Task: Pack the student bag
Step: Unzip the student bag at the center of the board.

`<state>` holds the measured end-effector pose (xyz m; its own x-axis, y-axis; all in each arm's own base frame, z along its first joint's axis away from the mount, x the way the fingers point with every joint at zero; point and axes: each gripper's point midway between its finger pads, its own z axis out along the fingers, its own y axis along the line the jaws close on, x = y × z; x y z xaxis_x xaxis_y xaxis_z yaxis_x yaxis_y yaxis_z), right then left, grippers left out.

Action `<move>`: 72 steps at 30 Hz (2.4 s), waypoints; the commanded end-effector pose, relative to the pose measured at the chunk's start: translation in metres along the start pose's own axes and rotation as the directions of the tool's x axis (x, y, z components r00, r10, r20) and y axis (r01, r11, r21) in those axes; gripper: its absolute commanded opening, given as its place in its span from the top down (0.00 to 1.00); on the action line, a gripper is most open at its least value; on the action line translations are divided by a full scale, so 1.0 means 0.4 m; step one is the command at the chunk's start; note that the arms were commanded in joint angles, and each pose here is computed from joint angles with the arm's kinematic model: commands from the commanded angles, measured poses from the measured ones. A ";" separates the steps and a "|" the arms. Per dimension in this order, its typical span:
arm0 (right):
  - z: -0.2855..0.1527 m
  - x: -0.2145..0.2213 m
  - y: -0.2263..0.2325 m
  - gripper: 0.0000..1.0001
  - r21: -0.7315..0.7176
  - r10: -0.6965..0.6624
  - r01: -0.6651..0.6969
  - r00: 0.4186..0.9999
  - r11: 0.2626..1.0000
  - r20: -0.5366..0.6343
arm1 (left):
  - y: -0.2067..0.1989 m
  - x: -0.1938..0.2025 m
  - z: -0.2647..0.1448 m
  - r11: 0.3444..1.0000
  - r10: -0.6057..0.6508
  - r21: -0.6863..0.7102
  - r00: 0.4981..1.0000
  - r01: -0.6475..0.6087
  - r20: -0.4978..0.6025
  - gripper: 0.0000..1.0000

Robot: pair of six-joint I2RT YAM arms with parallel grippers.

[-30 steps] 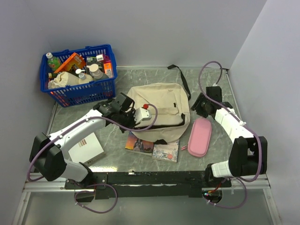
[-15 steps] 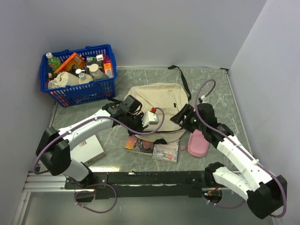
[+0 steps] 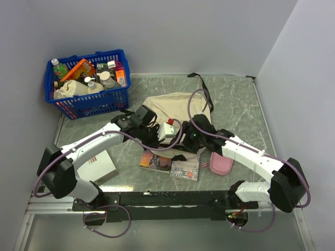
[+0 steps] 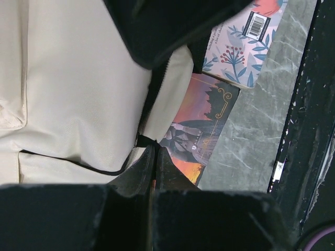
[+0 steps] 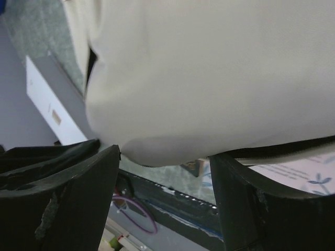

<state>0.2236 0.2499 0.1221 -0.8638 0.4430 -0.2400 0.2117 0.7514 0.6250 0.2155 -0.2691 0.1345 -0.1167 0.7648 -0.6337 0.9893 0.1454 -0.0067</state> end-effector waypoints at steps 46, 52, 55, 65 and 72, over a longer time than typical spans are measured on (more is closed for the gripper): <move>0.054 -0.019 -0.012 0.56 0.099 0.037 -0.050 0.991 0.994 0.128 | -0.009 -0.061 -0.040 0.998 0.063 -0.023 0.994 -0.061 0.087 0.99; -0.001 -0.062 -0.032 0.93 0.119 0.014 -0.043 0.973 0.992 0.230 | -0.007 -0.044 -0.034 0.997 0.071 -0.032 0.995 -0.069 0.071 0.99; -0.022 -0.076 -0.048 1.00 0.136 0.003 -0.040 0.964 0.990 0.265 | -0.001 -0.028 -0.037 0.996 0.079 -0.055 0.995 -0.077 0.053 0.99; -0.075 -0.082 -0.119 1.00 0.174 -0.035 -0.022 0.948 0.984 0.316 | 0.111 0.143 -0.049 0.977 -0.034 -0.213 0.998 0.022 -0.053 0.99; -0.075 -0.046 -0.153 1.00 0.185 -0.075 0.023 0.958 0.983 0.278 | 0.221 0.254 -0.068 0.939 -0.127 -0.328 0.990 0.100 -0.062 0.99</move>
<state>0.2223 0.2214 0.1313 -0.7394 0.5376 -0.4053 0.2276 0.7661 0.6010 0.2616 -0.2175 0.1081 -0.1577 0.7191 -0.6768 0.9495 0.2987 0.0962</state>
